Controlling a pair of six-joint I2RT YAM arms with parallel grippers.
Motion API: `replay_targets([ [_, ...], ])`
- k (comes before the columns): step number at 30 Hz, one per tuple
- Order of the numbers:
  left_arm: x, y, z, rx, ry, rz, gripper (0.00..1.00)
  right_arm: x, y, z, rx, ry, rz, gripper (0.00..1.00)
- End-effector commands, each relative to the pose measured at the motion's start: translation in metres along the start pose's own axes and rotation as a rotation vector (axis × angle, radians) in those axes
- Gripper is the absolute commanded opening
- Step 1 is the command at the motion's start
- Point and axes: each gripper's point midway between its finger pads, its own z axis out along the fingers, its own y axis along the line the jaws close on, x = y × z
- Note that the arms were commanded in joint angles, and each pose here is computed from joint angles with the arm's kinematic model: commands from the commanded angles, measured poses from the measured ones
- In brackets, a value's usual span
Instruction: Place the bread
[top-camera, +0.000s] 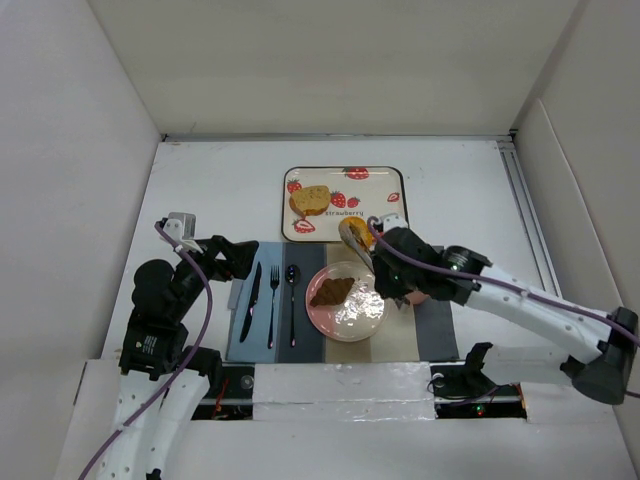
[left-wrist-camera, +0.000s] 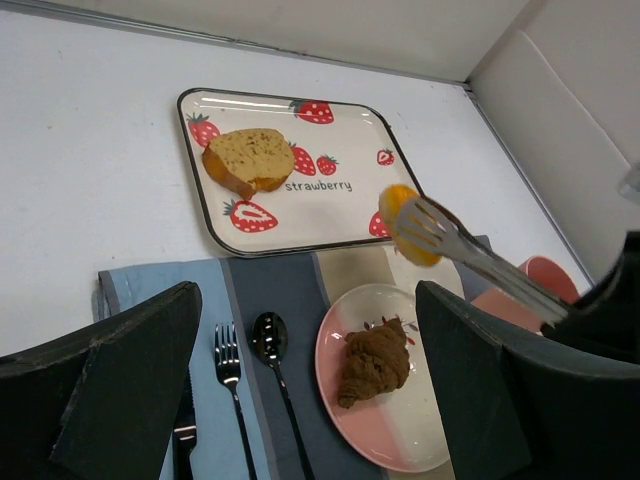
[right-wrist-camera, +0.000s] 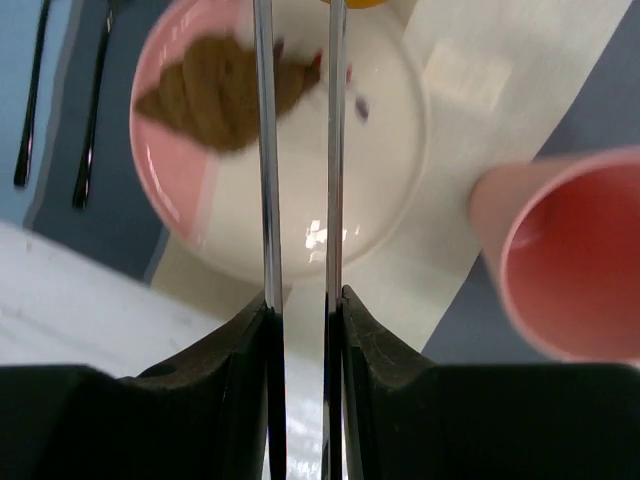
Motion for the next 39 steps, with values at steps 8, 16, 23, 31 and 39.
replay_targets([
  [8,-0.015,-0.009,0.001,0.031,-0.041,0.024,0.83,0.092,0.011,-0.035,-0.096,0.167,0.156,0.19],
  [16,-0.015,-0.008,0.000,0.029,-0.044,0.023,0.83,0.109,0.021,-0.031,-0.076,0.223,0.114,0.39],
  [23,-0.015,-0.008,0.001,0.028,-0.041,0.022,0.83,0.050,0.041,-0.050,-0.117,0.051,0.122,0.49],
  [31,-0.016,-0.009,0.001,0.033,-0.039,0.024,0.83,-0.030,0.043,-0.019,-0.122,-0.110,0.100,0.44],
  [39,-0.013,-0.009,0.002,0.036,-0.031,0.024,0.83,-0.130,0.025,0.066,-0.201,-0.183,0.168,0.47],
])
